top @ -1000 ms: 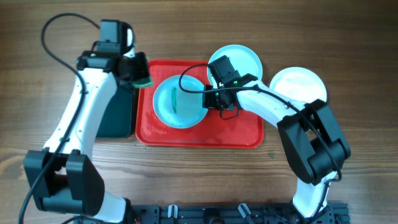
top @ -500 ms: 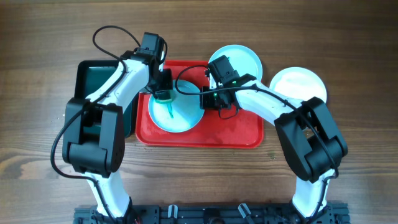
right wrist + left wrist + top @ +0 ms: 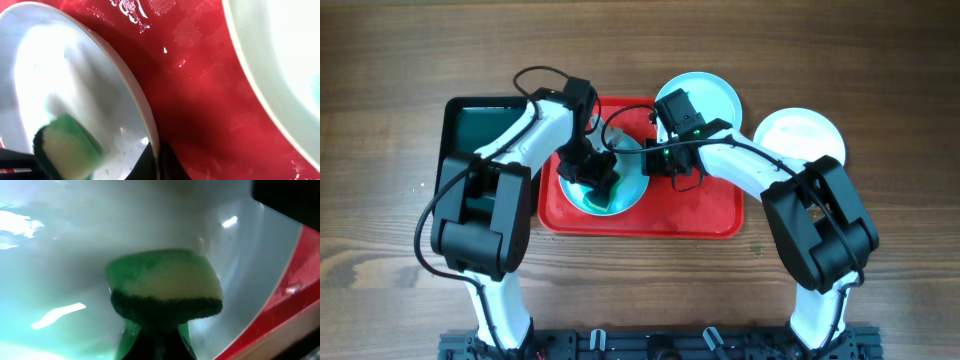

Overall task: Clean dirty plates on tray and stack at the side
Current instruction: 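Scrub the lower plate with the sponge in the left gripper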

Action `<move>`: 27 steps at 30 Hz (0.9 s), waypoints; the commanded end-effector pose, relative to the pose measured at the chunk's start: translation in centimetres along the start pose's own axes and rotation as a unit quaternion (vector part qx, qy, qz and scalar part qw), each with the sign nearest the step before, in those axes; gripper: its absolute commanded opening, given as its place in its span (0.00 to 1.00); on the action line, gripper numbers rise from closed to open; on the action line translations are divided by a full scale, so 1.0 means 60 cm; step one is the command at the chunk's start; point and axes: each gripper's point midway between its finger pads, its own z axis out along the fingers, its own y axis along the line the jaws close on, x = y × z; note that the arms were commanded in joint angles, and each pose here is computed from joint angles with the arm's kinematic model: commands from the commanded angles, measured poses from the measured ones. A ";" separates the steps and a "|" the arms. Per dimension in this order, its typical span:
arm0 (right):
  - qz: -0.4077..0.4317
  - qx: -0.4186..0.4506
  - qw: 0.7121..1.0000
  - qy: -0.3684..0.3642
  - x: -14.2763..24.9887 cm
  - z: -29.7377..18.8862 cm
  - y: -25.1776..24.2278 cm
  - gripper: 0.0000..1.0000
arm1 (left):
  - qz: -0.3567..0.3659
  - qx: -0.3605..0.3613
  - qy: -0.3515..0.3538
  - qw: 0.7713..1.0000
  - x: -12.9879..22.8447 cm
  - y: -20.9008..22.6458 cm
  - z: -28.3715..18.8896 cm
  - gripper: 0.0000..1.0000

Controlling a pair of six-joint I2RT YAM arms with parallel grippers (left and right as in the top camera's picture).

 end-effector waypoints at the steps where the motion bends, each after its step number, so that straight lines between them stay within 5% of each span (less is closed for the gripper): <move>1: -0.001 -0.009 1.000 0.011 0.002 0.016 0.002 0.04 | 0.005 -0.023 0.002 1.000 -0.004 0.022 0.025 0.04; 3: -0.001 -0.009 1.000 0.011 0.002 0.016 0.002 0.04 | -0.082 -0.107 -0.037 0.990 -0.031 0.077 0.016 0.04; 6: 0.000 -0.009 1.000 0.011 0.002 0.016 0.002 0.04 | -0.214 -0.216 -0.114 0.946 -0.063 0.152 -0.015 0.04; 13: 0.000 -0.009 1.000 0.012 0.003 0.016 0.001 0.04 | -0.355 -0.322 -0.211 0.852 -0.074 0.221 -0.067 0.04; 16: 0.000 -0.009 1.000 0.012 0.003 0.016 0.001 0.04 | -0.341 -0.311 -0.193 0.866 -0.069 0.211 -0.058 0.04; 19: 0.001 -0.009 1.000 0.013 0.003 0.016 0.001 0.04 | -0.227 -0.215 -0.113 0.943 -0.060 0.148 -0.013 0.04; 21: 0.002 -0.013 1.000 0.015 0.003 0.015 0.001 0.04 | -0.176 -0.154 -0.072 0.970 -0.044 0.110 0.004 0.04; 24: 0.003 -0.013 1.000 0.014 0.002 0.015 0.001 0.04 | -0.065 -0.026 -0.019 0.997 -0.018 0.031 0.021 0.04; 27: 0.003 -0.015 1.000 0.015 0.002 0.015 0.001 0.04 | 0.020 0.070 -0.014 0.997 -0.010 -0.026 0.019 0.04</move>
